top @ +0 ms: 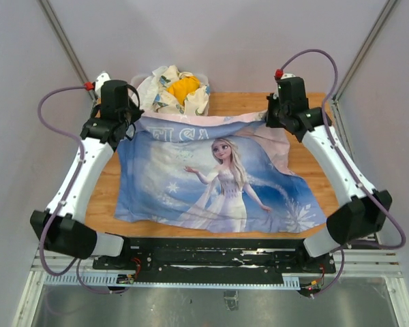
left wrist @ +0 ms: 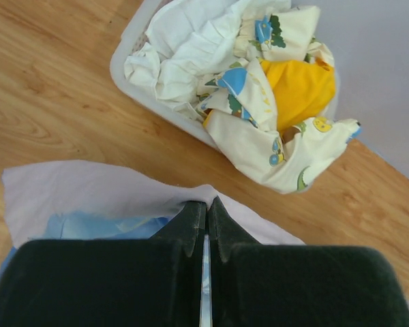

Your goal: Put the pillow into the pillowcase

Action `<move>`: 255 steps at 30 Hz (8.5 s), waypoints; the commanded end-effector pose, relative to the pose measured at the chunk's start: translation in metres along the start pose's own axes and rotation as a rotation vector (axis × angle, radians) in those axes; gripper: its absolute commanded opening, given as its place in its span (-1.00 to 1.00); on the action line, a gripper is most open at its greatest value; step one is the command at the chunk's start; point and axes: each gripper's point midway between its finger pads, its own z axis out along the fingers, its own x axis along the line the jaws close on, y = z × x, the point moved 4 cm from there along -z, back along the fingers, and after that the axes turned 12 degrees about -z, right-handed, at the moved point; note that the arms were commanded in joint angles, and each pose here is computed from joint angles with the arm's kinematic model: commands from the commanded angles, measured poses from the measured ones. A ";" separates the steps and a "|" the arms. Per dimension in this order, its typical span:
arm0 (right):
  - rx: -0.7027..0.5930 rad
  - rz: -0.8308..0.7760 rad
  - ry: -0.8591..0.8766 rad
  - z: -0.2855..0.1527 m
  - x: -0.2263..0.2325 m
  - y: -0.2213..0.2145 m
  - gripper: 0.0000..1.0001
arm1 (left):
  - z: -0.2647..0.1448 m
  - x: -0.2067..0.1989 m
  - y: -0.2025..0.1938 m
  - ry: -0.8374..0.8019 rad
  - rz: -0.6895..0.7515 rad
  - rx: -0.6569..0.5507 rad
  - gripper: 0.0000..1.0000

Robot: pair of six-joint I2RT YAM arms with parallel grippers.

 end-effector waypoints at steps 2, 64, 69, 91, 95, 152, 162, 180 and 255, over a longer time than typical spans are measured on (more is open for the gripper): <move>-0.086 0.037 0.012 0.070 -0.005 0.036 -0.99 | 0.058 -0.020 0.010 -0.074 -0.056 -0.075 -0.99; 0.442 -0.220 -0.055 0.133 0.004 -0.092 0.26 | 0.068 0.043 -0.187 -0.050 0.083 0.470 0.26; 0.497 -0.246 -0.098 0.153 0.000 -0.105 0.26 | 0.069 0.039 -0.187 -0.057 0.079 0.479 0.26; 0.437 -0.150 -0.275 0.209 -0.034 -0.075 -0.99 | 0.065 0.041 -0.183 -0.053 0.086 0.469 0.26; 0.423 -0.022 -0.448 0.197 -0.088 -0.072 -0.99 | 0.065 0.040 -0.182 -0.053 0.085 0.467 0.26; 0.530 -0.090 0.193 0.119 0.089 -0.177 0.15 | 0.091 0.140 -0.203 0.177 0.057 0.575 0.22; 0.641 -0.145 0.225 0.073 0.102 -0.241 0.13 | 0.036 0.130 -0.241 0.154 0.141 0.668 0.22; 0.572 -0.188 0.162 0.084 0.100 -0.188 0.15 | 0.064 0.126 -0.160 0.223 0.095 0.427 0.27; 0.495 -0.160 0.183 0.064 0.098 -0.169 0.19 | 0.191 0.151 -0.133 0.330 -0.057 0.318 -0.12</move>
